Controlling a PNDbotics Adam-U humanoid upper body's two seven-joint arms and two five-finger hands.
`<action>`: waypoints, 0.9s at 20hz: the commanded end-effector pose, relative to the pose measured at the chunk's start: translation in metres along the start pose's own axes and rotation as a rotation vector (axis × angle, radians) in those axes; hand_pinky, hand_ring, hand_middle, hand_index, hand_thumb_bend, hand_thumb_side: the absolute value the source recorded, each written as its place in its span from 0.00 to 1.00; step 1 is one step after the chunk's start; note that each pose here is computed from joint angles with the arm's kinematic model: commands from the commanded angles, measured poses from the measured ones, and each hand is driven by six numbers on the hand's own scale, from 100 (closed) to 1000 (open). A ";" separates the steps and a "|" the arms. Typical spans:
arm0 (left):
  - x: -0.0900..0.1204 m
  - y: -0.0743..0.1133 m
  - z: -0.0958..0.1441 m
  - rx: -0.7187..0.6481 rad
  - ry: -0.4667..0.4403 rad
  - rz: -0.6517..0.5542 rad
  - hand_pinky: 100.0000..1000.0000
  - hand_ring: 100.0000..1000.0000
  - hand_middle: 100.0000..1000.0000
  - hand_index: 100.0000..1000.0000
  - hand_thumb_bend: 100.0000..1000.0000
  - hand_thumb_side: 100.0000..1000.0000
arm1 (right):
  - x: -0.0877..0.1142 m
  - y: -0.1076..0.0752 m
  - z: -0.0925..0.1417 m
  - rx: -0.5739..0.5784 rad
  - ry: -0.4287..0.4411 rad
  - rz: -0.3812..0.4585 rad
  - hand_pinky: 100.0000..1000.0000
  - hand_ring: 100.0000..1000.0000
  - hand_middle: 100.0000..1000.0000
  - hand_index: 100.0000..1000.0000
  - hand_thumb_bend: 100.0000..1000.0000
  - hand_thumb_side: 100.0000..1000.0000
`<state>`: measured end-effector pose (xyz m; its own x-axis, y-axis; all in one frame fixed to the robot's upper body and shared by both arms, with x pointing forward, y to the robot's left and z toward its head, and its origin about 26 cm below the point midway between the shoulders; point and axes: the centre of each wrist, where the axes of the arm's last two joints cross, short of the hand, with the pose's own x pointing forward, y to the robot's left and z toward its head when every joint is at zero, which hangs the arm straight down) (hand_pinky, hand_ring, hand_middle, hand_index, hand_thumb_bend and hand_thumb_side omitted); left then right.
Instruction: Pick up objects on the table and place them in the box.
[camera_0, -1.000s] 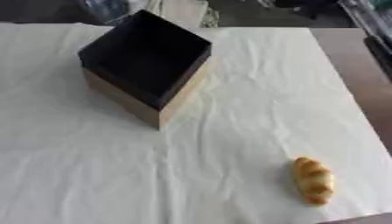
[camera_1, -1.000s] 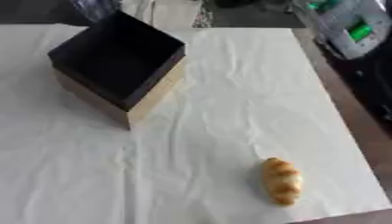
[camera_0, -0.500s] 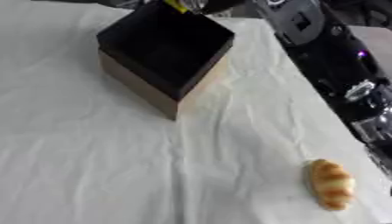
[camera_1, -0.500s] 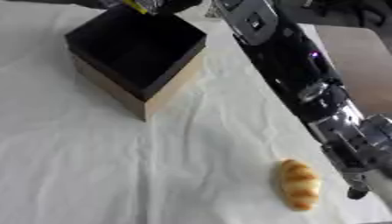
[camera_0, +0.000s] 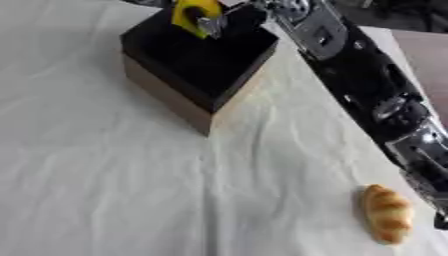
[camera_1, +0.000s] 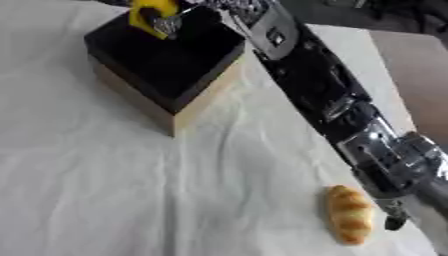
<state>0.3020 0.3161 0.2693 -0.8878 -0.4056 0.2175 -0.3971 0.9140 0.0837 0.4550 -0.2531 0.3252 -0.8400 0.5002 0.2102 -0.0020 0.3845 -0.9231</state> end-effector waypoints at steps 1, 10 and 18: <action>0.005 0.004 -0.008 -0.010 -0.034 -0.005 0.79 0.74 0.68 0.92 0.13 0.50 | -0.002 -0.012 0.004 0.034 0.027 0.085 0.85 0.85 0.53 0.66 0.00 0.15; 0.004 0.004 -0.005 -0.014 -0.018 -0.008 0.79 0.74 0.68 0.92 0.13 0.50 | -0.002 -0.020 0.016 0.093 0.059 0.327 0.92 1.00 0.79 0.91 0.48 0.16; 0.004 0.004 -0.002 -0.018 -0.009 -0.009 0.79 0.74 0.68 0.92 0.13 0.50 | 0.003 -0.032 0.025 0.046 0.063 0.379 0.91 1.00 0.78 0.90 0.44 0.12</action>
<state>0.3014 0.3174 0.2653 -0.8809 -0.4106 0.2353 -0.3998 0.9117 0.0946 0.4479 -0.2728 0.3258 -0.7663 0.6366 -0.0874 0.2160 0.1271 -0.9681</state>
